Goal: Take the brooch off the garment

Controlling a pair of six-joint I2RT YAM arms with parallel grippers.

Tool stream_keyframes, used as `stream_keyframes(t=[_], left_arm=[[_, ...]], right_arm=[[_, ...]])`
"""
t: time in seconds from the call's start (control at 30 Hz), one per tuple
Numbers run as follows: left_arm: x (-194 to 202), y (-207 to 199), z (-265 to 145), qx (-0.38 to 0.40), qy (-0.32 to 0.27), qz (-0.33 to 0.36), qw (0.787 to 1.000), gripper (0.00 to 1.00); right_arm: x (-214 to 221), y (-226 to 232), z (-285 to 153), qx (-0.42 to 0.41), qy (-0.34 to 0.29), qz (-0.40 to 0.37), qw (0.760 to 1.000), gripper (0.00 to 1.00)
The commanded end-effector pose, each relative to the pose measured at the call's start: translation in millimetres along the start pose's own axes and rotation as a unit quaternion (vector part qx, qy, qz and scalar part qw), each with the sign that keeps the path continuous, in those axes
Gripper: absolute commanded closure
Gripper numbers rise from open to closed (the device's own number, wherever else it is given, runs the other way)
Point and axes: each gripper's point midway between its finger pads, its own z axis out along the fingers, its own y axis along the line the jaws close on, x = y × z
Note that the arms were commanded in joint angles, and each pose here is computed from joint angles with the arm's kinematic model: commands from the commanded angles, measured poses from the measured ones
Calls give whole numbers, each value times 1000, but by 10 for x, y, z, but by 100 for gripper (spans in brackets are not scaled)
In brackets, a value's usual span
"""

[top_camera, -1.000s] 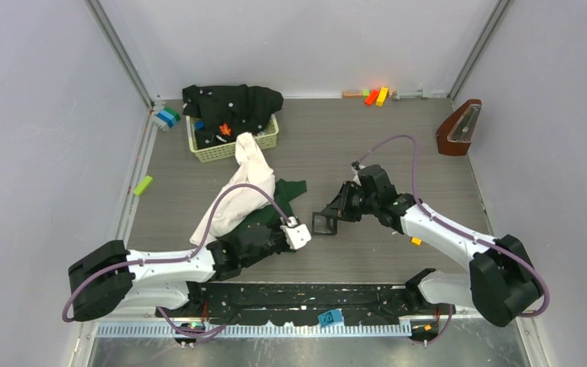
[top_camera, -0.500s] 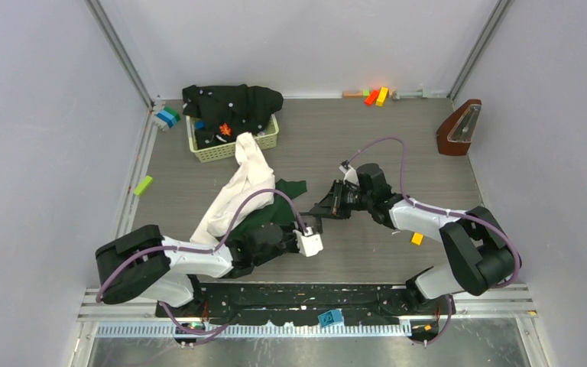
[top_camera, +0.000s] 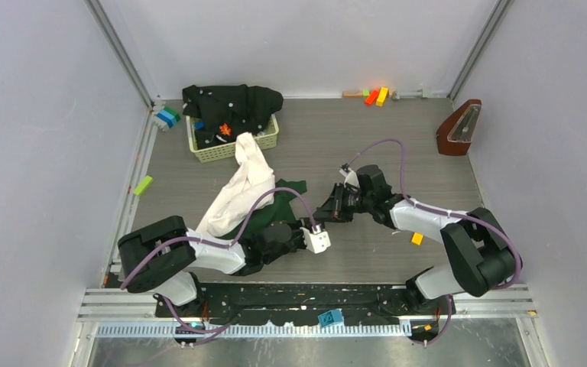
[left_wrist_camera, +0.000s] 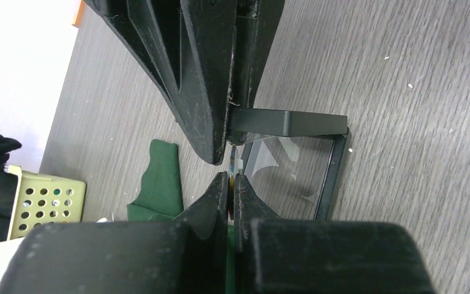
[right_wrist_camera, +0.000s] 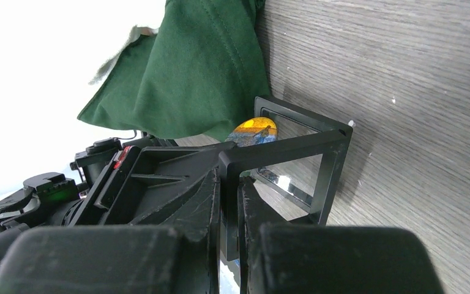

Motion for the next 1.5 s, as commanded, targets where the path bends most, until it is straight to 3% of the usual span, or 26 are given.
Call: stream_keyframes(t=[0.0, 0.13, 0.47, 0.57, 1.03, 1.47], left_arm=[[-287, 136, 74, -22, -48, -14, 999, 100], [-298, 54, 91, -5, -54, -20, 998, 100], [-276, -56, 86, 21, -54, -27, 998, 100], [-280, -80, 81, 27, -55, -28, 998, 100], [-304, -53, 66, 24, -58, -29, 998, 100], [-323, -37, 57, 23, -61, -31, 997, 100]], right_arm=[[-123, 173, -81, -13, -21, -31, 999, 92], [-159, 74, -115, 28, -30, -30, 999, 76], [-150, -34, -243, 80, -37, -34, 995, 57], [-151, -18, -278, 84, -38, -40, 995, 62], [-93, 224, -199, 34, -21, -44, 998, 60], [-70, 198, -72, 38, -9, -38, 999, 68]])
